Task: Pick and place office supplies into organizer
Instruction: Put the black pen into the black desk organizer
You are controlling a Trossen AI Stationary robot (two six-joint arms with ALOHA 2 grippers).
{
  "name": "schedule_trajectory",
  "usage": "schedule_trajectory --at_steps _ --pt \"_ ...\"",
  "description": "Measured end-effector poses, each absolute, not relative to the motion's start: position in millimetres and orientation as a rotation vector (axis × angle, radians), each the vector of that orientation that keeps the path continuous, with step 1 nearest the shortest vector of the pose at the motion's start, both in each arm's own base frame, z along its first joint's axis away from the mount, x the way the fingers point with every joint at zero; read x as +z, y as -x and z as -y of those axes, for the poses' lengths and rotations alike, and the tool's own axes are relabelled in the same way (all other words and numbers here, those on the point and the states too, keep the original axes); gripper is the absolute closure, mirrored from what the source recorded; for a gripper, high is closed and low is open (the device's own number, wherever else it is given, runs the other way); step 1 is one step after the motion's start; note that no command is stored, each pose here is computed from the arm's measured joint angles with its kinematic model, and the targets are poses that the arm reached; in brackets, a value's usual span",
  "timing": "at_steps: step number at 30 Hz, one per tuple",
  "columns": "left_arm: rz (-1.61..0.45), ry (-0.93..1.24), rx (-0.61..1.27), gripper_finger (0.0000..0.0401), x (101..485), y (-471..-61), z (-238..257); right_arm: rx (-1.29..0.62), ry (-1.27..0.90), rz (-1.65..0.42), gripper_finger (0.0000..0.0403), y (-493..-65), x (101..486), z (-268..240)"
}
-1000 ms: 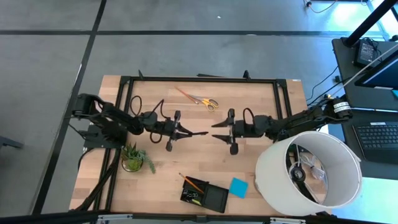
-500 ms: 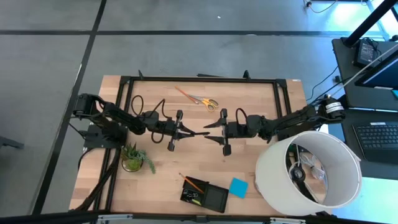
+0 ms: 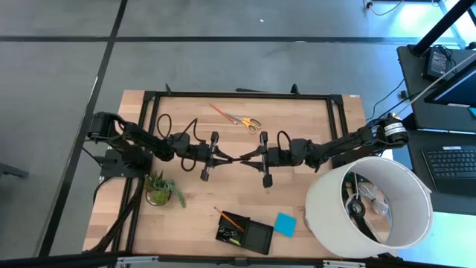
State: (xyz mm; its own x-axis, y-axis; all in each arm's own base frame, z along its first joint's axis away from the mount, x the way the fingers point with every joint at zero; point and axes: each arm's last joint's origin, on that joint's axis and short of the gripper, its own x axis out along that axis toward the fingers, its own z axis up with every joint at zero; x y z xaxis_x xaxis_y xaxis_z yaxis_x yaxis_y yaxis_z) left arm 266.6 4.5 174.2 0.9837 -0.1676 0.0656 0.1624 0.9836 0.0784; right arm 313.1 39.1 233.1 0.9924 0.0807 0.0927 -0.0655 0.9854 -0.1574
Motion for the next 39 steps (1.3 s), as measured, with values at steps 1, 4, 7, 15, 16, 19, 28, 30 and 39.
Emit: schedule_trajectory --at_steps 1,4,7,15,16,19,28,30,39 --pt "0.071 -0.069 -0.166 0.0370 174 -267 -4 0.072 0.159 0.099 0.0337 -313 233 -39" --pt "0.070 -0.065 -0.165 0.0371 174 -267 -5 0.072 0.168 0.099 0.0352 -313 233 -39" --pt "0.064 -0.045 -0.165 0.0367 174 -267 -5 0.073 0.163 0.092 0.0352 -313 233 -39" --pt "0.042 -0.011 -0.165 0.0302 172 -266 -5 0.080 0.150 0.034 0.0352 -314 227 -39" --pt "0.042 -0.010 -0.165 0.0293 172 -266 -5 0.080 0.150 0.027 0.0352 -314 227 -39" --pt "0.043 -0.010 -0.161 0.0268 173 -266 -5 0.081 0.132 0.005 0.0352 -314 224 -39" --pt "-0.052 0.038 -0.161 0.0238 181 -286 -6 0.082 0.112 -0.035 0.0352 -313 221 -39" --pt "-0.113 0.046 -0.162 0.0238 186 -296 -6 0.081 0.110 -0.042 0.0352 -313 220 -39" --pt "-0.156 0.050 -0.170 0.0243 211 -319 -5 0.082 0.113 -0.078 0.0352 -313 216 -39"
